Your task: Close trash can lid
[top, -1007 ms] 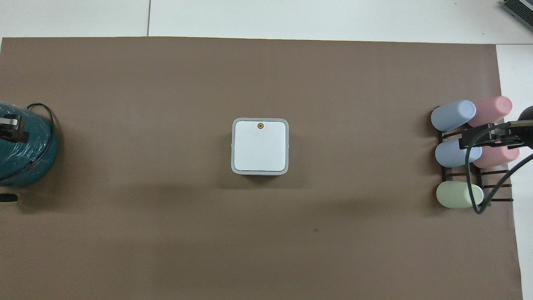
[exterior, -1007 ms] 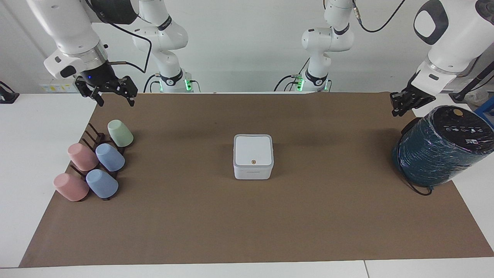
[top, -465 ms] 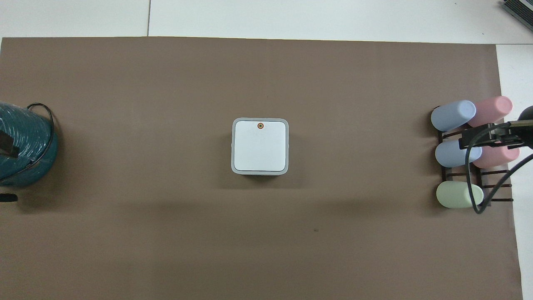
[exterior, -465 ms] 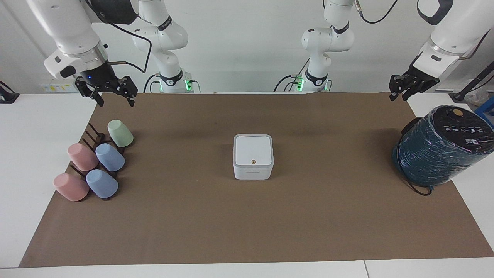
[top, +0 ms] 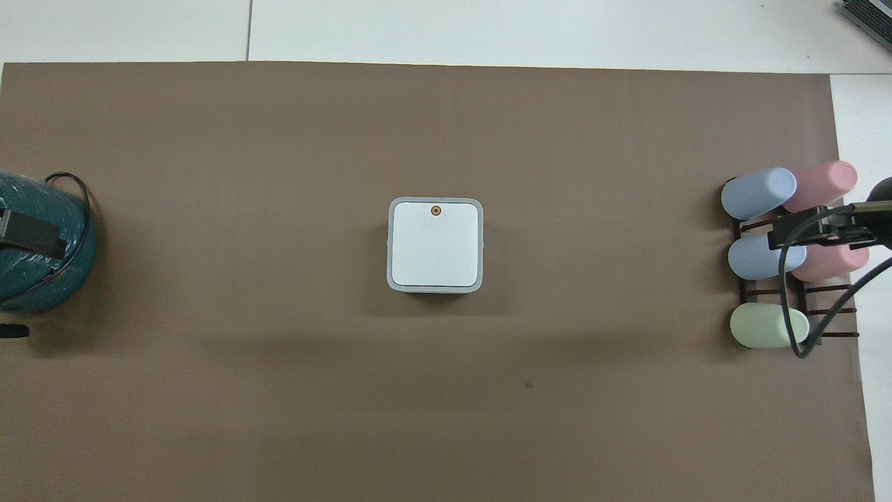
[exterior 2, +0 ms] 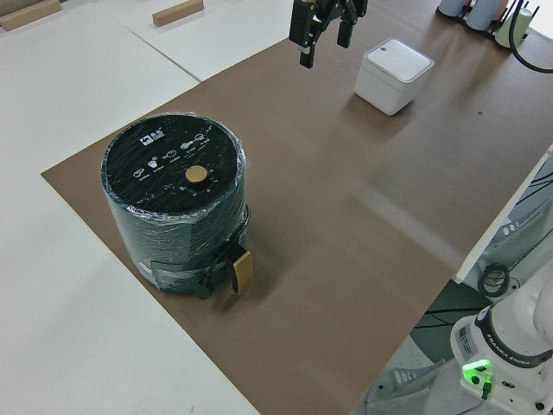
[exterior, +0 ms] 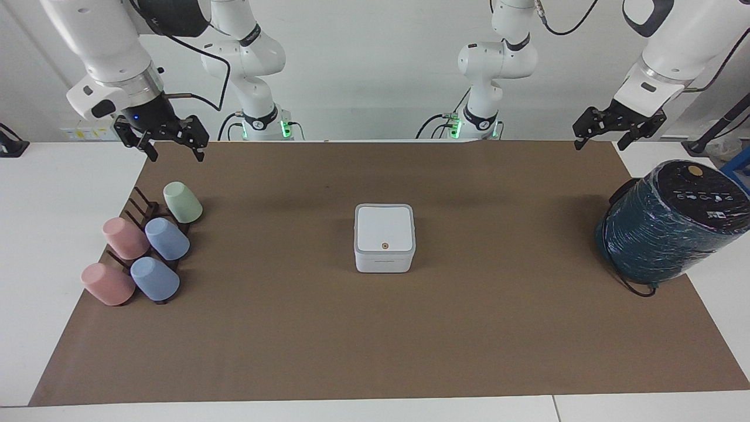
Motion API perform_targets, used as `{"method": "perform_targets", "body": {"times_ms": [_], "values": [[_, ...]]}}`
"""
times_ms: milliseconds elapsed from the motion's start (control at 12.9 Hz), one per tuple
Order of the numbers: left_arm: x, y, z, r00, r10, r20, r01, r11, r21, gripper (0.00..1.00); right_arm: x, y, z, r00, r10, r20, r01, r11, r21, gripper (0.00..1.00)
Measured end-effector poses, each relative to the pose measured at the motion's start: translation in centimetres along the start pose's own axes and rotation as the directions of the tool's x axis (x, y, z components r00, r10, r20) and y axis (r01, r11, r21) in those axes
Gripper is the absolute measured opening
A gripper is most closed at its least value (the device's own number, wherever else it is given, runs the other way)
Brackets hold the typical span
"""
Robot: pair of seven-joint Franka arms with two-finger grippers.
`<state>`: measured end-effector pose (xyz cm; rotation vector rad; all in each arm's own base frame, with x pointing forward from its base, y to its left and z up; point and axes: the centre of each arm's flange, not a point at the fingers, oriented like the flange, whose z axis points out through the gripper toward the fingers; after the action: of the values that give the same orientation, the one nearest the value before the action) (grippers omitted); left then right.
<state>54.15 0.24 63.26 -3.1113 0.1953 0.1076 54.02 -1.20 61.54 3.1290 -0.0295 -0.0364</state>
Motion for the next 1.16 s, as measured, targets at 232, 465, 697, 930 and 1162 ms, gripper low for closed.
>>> {"method": "perform_targets", "body": {"times_ms": [232,465,697,930,1162], "values": [[0.4,1.0,0.8,1.0,0.019,-0.012,-0.019,1.0,0.002,1.0,0.0,0.0,0.0,1.0,0.0,0.0,0.0,1.0,0.0,1.0],[0.5,0.9,2.5,0.998,0.02,-0.054,-0.02,1.0,0.004,1.0,0.0,0.0,0.0,1.0,0.0,0.0,0.0,1.0,0.0,1.0],[0.6,1.2,4.1,0.997,0.011,-0.071,-0.01,1.0,0.004,1.0,0.0,0.0,0.0,1.0,0.0,0.0,0.0,1.0,0.0,1.0],[0.8,3.9,4.1,0.997,-0.037,-0.074,0.037,0.999,0.002,1.0,0.0,0.0,0.0,1.0,0.0,0.0,0.0,1.0,0.0,1.0],[1.1,4.9,4.0,0.993,-0.059,-0.1,0.058,0.998,-0.005,1.0,0.0,0.0,0.0,1.0,0.0,0.0,0.0,1.0,0.0,1.0]]}}
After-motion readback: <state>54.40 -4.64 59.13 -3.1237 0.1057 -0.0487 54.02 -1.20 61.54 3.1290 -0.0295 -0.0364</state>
